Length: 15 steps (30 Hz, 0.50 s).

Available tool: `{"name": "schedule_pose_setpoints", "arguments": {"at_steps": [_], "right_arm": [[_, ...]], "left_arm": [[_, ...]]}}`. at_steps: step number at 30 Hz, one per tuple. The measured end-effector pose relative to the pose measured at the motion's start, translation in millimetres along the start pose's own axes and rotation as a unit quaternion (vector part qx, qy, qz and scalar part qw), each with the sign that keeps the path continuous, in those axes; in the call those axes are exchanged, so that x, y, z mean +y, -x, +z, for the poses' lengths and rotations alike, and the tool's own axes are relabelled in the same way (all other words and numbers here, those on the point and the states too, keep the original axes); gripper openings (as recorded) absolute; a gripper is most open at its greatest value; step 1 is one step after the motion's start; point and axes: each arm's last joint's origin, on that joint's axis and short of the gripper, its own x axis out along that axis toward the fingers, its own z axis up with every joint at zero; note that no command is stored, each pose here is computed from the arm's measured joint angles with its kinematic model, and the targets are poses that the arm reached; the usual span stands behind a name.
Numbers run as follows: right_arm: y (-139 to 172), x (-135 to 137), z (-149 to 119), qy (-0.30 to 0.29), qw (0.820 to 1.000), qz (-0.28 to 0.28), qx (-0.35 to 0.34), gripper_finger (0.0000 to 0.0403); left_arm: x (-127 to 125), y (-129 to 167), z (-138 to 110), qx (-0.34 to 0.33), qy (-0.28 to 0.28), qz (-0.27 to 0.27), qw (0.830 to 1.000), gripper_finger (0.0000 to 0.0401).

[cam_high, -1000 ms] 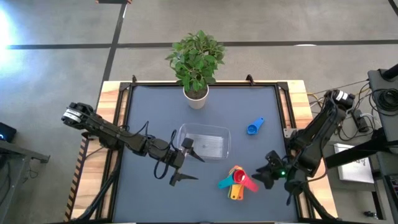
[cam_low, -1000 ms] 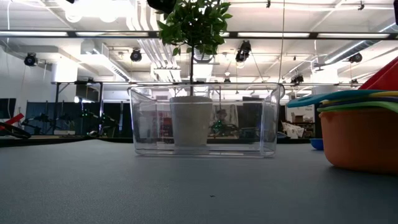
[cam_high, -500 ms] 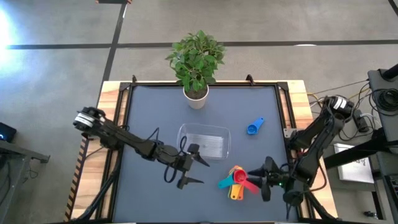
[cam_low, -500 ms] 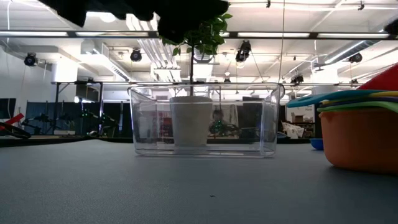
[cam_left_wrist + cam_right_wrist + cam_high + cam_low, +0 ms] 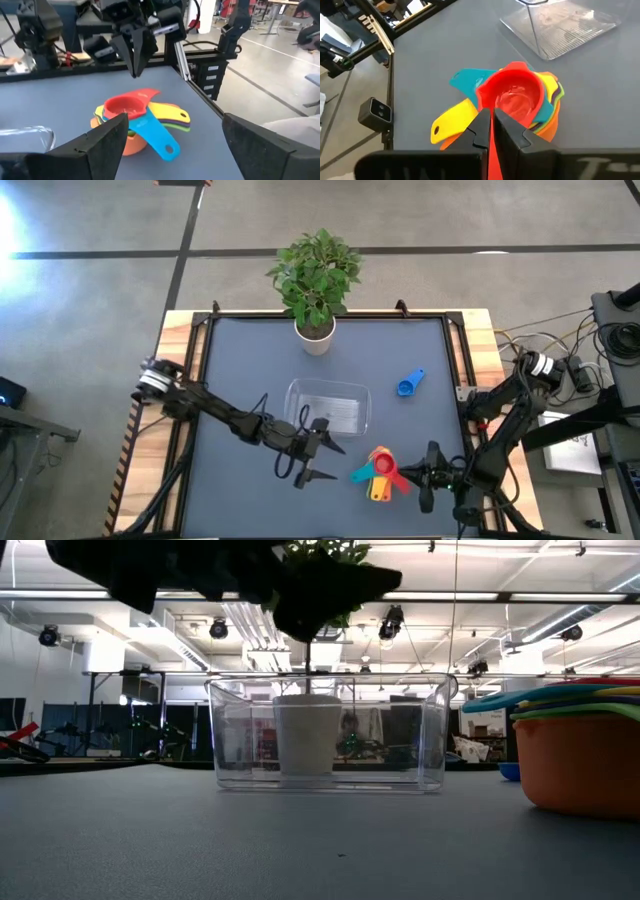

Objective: Nest measuring cups in basket
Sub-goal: Stack the blue measuring cup on top of the red measuring cup

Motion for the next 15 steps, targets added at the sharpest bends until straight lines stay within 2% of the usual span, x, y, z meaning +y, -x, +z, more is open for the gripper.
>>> {"name": "schedule_pose_setpoints", "arguments": {"at_steps": [4,7,11,15], "right_arm": [[1.7,4.0,5.0,0.012,1.0,-0.001,-0.003,0.0009],[4.5,4.4,20.3,0.027,0.999,-0.026,-0.022,0.0009],[3.9,-6.3,54.4,0.015,0.994,-0.104,-0.03,0.0008],[-9.2,-29.9,91.6,-0.013,0.971,-0.227,0.074,0.0008]], "left_arm": [[0.3,-9.3,-3.0,0.025,0.003,0.002,1.0,0.0278],[0.0,-13.4,-0.6,0.048,0.001,0.003,0.999,0.0256],[-0.7,-14.7,8.1,0.045,-0.015,-0.001,0.999,0.0227],[-1.1,-13.7,13.4,0.038,-0.023,-0.003,0.999,0.0205]]}}
